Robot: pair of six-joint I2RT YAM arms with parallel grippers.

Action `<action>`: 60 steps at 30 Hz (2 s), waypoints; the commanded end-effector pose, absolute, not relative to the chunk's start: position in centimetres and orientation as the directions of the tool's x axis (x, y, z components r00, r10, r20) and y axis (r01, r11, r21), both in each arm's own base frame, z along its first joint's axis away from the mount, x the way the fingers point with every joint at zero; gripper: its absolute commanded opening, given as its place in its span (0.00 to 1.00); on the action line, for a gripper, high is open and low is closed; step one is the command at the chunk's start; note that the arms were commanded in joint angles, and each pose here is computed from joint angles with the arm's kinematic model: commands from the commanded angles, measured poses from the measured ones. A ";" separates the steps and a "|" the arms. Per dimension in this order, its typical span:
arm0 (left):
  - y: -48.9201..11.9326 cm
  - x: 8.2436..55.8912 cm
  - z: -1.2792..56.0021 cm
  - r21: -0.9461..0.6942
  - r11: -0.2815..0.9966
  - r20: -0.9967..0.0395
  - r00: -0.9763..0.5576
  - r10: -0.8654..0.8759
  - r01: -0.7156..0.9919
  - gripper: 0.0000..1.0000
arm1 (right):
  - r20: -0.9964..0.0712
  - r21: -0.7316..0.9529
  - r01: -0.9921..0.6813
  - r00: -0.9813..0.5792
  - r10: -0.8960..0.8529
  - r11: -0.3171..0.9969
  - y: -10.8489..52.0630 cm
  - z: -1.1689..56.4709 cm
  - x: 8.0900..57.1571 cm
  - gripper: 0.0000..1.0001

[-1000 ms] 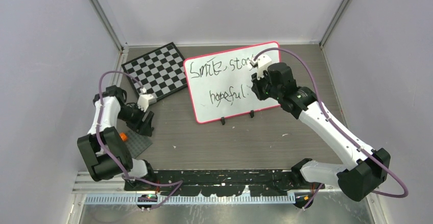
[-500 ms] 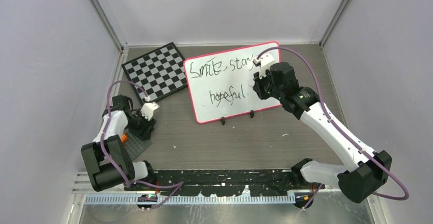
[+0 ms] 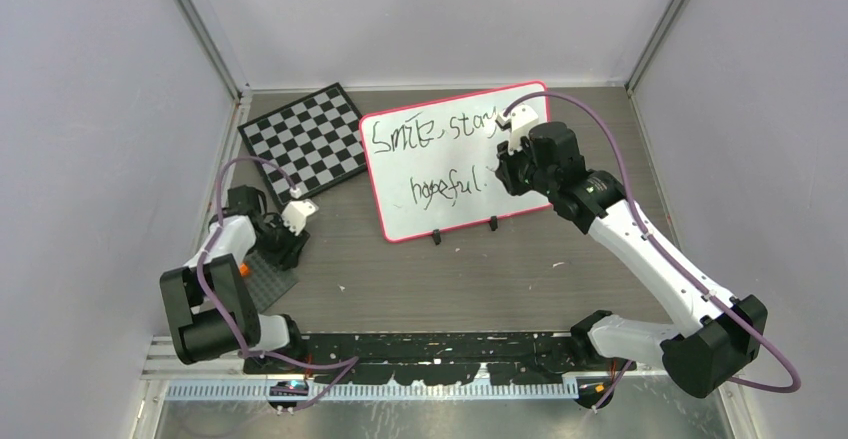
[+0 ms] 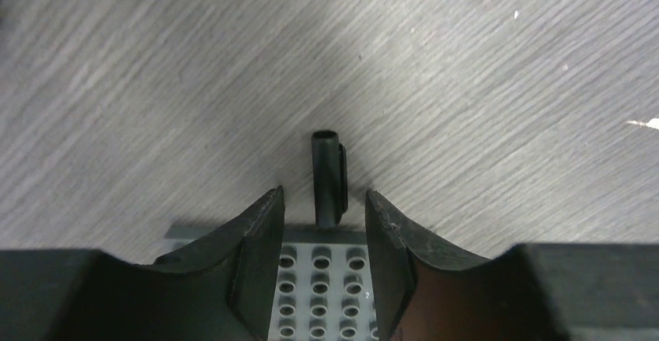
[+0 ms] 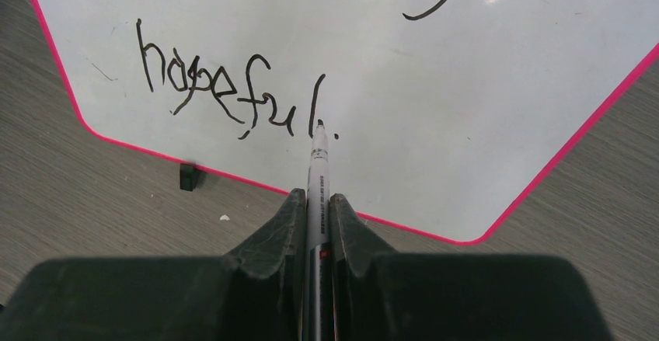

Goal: Write a sentence on the whiteboard
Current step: Write a sentence on the whiteboard, then close the whiteboard marker at the center of the board.

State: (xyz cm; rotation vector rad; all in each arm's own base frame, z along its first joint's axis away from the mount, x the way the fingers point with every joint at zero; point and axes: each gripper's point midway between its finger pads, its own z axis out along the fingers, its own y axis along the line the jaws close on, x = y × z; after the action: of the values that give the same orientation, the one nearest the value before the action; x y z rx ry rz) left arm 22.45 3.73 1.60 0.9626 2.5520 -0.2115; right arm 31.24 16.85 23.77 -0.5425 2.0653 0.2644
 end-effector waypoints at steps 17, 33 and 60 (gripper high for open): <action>-3.4 23.3 11.8 -0.095 0.588 -0.606 -0.515 0.606 0.803 0.01 | -0.880 0.200 -0.673 -0.443 -0.171 0.712 22.3 28.9 29.0 0.00; -19.2 25.5 28.9 0.300 0.297 -0.846 0.110 0.521 0.907 0.00 | -0.798 0.558 -0.782 -0.598 -0.081 0.278 29.3 36.0 24.6 0.00; -24.5 25.0 31.7 0.403 0.191 -0.834 0.273 0.480 0.895 0.00 | -0.784 0.569 -0.773 -0.613 -0.098 0.279 28.9 35.5 24.0 0.00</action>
State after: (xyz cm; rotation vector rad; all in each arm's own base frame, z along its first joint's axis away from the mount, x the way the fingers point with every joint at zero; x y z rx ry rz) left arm 25.25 -24.59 30.56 1.4482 1.4214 -0.4986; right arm 24.15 29.50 33.44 -0.7803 1.9806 1.4008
